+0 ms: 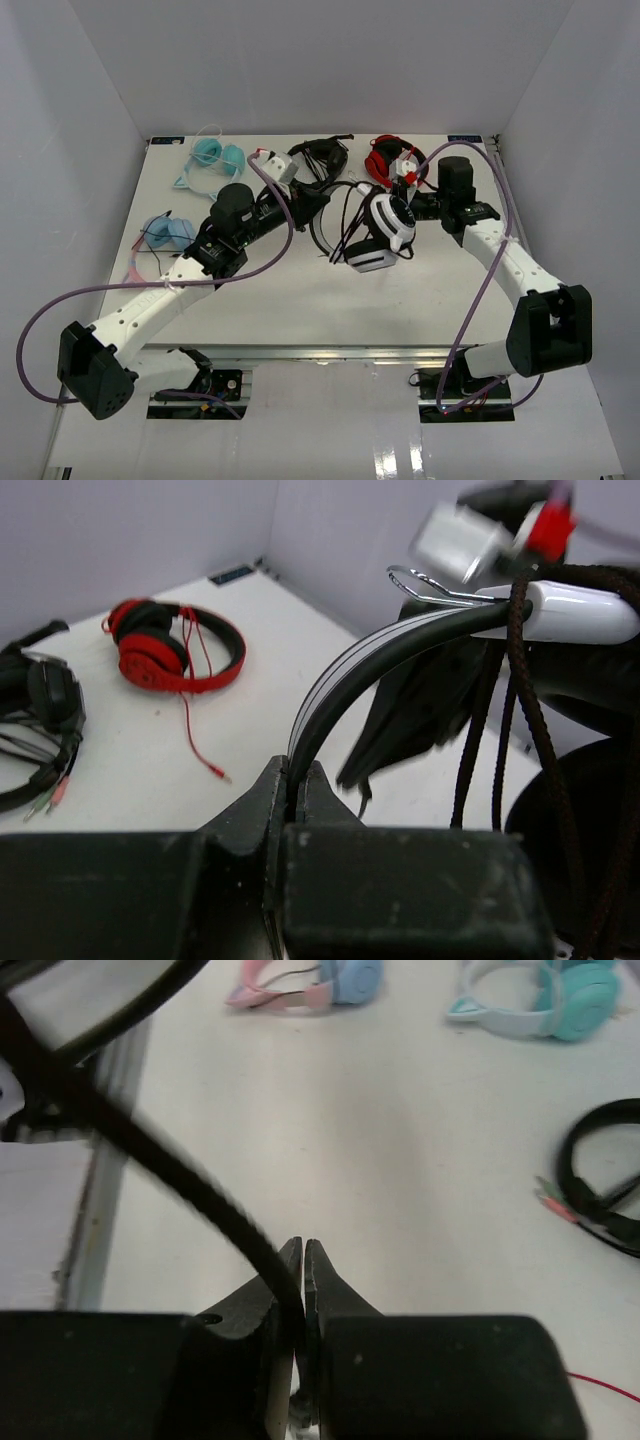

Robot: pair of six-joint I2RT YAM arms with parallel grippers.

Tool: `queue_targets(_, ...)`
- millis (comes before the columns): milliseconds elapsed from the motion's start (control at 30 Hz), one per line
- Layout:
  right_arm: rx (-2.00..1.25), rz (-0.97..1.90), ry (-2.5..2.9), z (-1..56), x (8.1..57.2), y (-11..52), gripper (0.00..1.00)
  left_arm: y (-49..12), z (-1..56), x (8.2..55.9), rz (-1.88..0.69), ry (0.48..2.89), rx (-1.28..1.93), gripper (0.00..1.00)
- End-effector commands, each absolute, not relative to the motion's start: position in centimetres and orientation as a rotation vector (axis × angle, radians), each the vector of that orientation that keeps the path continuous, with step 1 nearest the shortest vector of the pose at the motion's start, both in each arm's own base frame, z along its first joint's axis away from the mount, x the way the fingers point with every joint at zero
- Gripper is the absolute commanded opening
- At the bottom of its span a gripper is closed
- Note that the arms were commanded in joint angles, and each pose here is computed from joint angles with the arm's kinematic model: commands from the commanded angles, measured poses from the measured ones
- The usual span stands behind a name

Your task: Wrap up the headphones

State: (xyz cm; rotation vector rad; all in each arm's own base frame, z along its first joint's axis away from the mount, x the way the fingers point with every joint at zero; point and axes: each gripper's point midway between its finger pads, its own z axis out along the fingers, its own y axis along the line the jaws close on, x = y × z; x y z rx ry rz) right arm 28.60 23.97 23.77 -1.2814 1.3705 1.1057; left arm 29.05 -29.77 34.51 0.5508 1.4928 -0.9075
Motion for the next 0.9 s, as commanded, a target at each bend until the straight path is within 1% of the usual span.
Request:
queue_targets(0,-1.236,1.504,1.286,26.2,24.5,25.9,0.13,-27.7,50.0,27.6,-1.115,1.087,0.217,0.00)
queue_targets(133,-1.197,1.583,1.225,27.8,22.7,27.6,0.16,-27.3,52.2,29.5,-1.093,1.031,0.069,0.00)
queue_targets(267,-1.140,1.651,1.233,28.3,22.1,28.3,0.15,-26.0,53.6,31.3,-1.029,0.994,-0.061,0.00)
queue_targets(433,-1.090,1.663,1.247,27.5,21.2,28.3,0.15,-22.4,52.8,34.0,-0.870,0.999,-0.289,0.00)
queue_targets(567,-1.059,1.658,1.259,27.3,21.2,28.2,0.17,-21.1,51.3,35.1,-0.797,1.017,-0.377,0.00)
queue_targets(700,-1.056,1.662,1.260,27.4,21.2,28.3,0.25,-20.9,51.0,35.1,-0.796,1.006,-0.388,0.00)
queue_targets(867,-1.048,1.660,1.260,27.5,21.4,28.3,0.36,-20.8,52.3,34.7,-0.805,0.976,-0.371,0.00)
